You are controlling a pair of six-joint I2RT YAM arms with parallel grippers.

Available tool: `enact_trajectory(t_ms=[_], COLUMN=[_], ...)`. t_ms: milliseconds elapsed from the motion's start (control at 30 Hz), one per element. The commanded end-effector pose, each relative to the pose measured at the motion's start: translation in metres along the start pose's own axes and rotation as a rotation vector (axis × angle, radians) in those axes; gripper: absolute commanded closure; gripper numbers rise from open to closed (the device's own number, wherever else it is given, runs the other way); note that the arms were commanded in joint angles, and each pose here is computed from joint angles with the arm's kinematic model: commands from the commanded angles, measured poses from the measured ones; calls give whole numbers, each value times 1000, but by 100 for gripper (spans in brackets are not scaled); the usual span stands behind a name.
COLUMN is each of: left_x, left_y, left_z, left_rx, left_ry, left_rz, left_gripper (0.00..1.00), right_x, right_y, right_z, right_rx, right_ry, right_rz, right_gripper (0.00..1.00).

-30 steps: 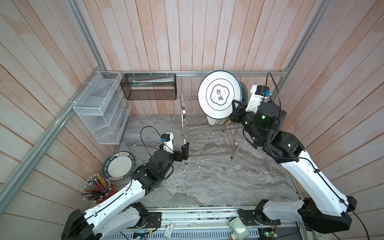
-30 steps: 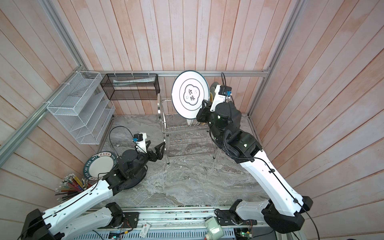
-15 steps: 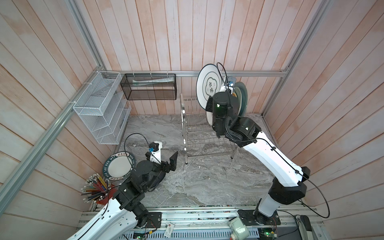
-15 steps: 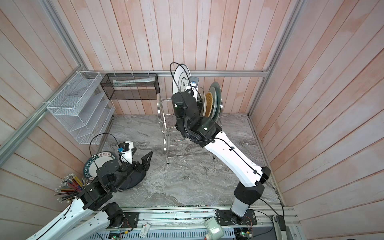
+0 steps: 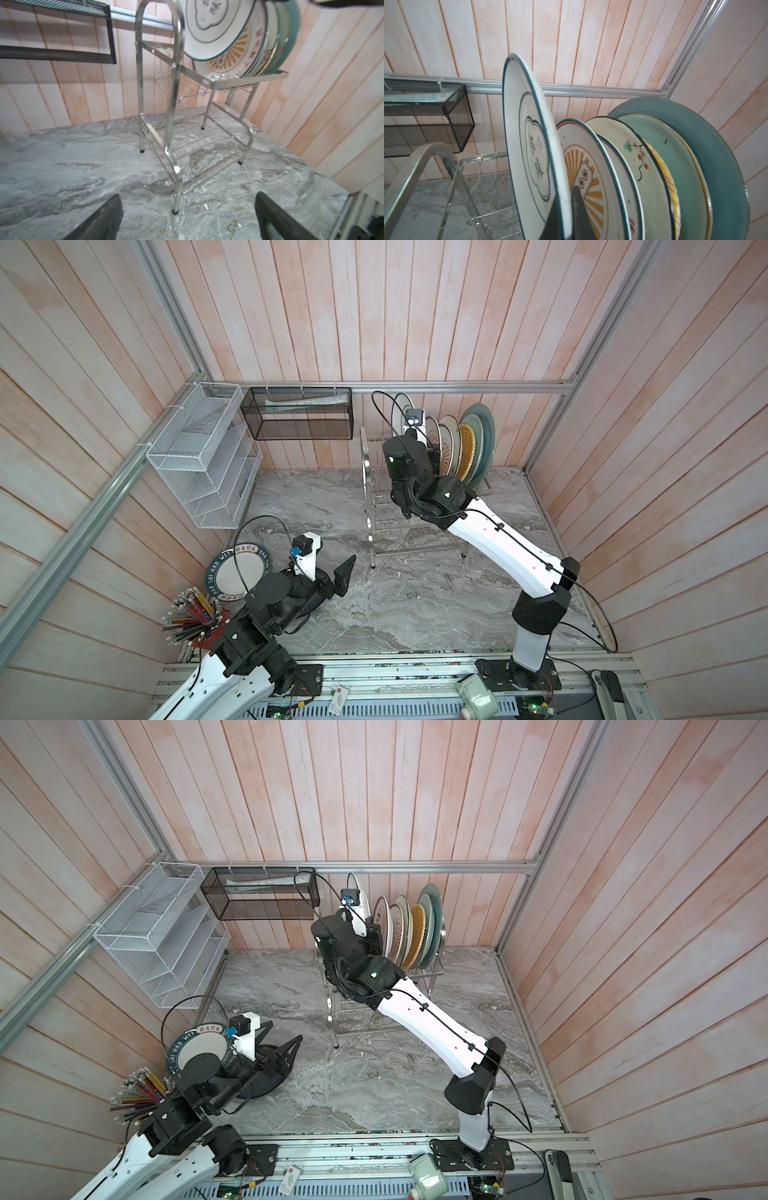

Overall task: Load the plates into the dish rack
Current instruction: 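Lower the plate into the rack slots in front of the sunburst plates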

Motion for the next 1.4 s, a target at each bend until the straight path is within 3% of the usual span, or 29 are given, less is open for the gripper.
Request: enact_trajectory(t_ms=[0, 600, 1367], left_x=[-27, -30, -31], left_y=[11, 8, 3], left_z=[9, 7, 1], left_rx=[-55, -42, -5], left_ry=[-21, -31, -29], left_rz=[-171, -190, -191], left_gripper=[0, 0, 0], right_x=[-20, -22, -12], right_y=[-7, -22, 10], right_z=[12, -30, -49], right_rx=[-7, 82, 158], right_ry=[-32, -16, 9], right_rz=[-41, -15, 8], right_gripper=[100, 100, 100])
Point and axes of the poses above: each gripper's point midway between its finger pads, its own y axis back along the fingers, its own x axis along the line the jaws close on, z = x × y, the point moved 1 cm from there along y, back along the fingers, and after that the axes turned 8 degrees about y, right-handed, at the moved point
